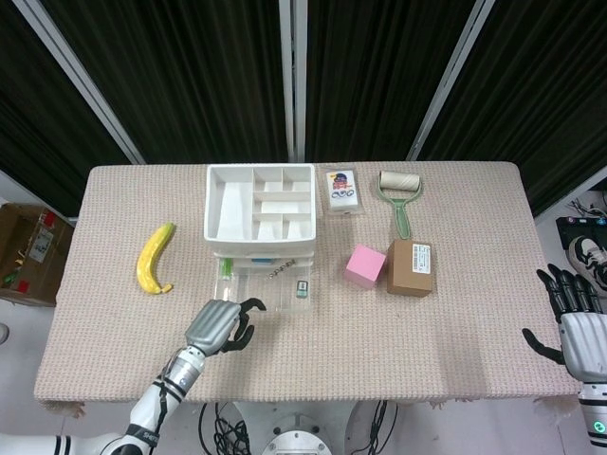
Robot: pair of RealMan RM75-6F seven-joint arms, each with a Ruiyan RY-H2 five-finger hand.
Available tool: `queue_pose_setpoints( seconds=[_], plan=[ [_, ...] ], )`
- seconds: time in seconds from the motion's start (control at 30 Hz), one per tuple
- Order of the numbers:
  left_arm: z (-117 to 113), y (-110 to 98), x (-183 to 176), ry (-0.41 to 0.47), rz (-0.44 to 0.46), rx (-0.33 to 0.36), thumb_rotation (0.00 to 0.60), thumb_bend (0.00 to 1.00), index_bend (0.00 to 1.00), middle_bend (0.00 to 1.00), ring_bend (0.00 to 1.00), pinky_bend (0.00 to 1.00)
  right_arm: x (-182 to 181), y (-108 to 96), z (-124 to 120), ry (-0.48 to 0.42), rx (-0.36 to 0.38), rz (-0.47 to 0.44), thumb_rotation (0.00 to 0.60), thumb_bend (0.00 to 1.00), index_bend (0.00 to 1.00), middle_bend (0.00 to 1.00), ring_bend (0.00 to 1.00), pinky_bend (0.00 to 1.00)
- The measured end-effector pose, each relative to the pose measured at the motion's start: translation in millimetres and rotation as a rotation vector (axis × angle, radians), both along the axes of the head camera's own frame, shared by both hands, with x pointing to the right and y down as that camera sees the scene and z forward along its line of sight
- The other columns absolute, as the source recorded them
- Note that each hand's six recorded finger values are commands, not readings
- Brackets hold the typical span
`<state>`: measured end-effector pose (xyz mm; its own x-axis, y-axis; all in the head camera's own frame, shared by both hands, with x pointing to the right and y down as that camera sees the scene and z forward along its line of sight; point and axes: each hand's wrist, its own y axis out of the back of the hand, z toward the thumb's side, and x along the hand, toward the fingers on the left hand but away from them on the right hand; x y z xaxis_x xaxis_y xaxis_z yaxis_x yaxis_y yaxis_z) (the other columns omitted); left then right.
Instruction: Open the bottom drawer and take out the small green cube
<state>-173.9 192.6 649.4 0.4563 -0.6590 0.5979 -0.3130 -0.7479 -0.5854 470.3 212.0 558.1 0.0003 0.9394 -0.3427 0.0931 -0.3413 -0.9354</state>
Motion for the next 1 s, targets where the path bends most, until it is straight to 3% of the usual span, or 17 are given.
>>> queue_pose_setpoints(
  seconds=[0.27, 0.6, 0.83, 1.0],
  plan=[
    [-5.9, 0.0, 1.2, 0.015, 0.023, 0.018, 0.600, 0.51, 0.23, 0.77, 0.94, 1.00, 1.1, -0.6, -3.8, 0.003, 0.010, 0.001, 0.600, 0.13, 0.00, 0.00, 0.00, 0.00],
    [-26.4, -1.2, -10.8, -0.004, 0.082, 0.068, 0.600, 0.47, 0.23, 0.76, 0.94, 1.00, 3.2, 1.2, -6.0, 0.006, 0.014, 0.004, 0.600, 0.13, 0.00, 0.00, 0.00, 0.00],
    [-38.3, -37.7, -7.0, 0.031, 0.036, 0.186, 0.600, 0.29, 0.33, 0.79, 0.94, 1.00, 1.3, 1.6, -7.7, 0.005, 0.019, -0.005, 0.600, 0.13, 0.00, 0.00, 0.00, 0.00],
    [-32.1, -67.1, 6.0, -0.021, 0.088, 0.291, 0.600, 0.23, 0.36, 0.80, 0.94, 1.00, 3.5, 3.2, -9.6, 0.008, 0.021, 0.002, 0.600, 0.13, 0.00, 0.00, 0.00, 0.00]
  ],
)
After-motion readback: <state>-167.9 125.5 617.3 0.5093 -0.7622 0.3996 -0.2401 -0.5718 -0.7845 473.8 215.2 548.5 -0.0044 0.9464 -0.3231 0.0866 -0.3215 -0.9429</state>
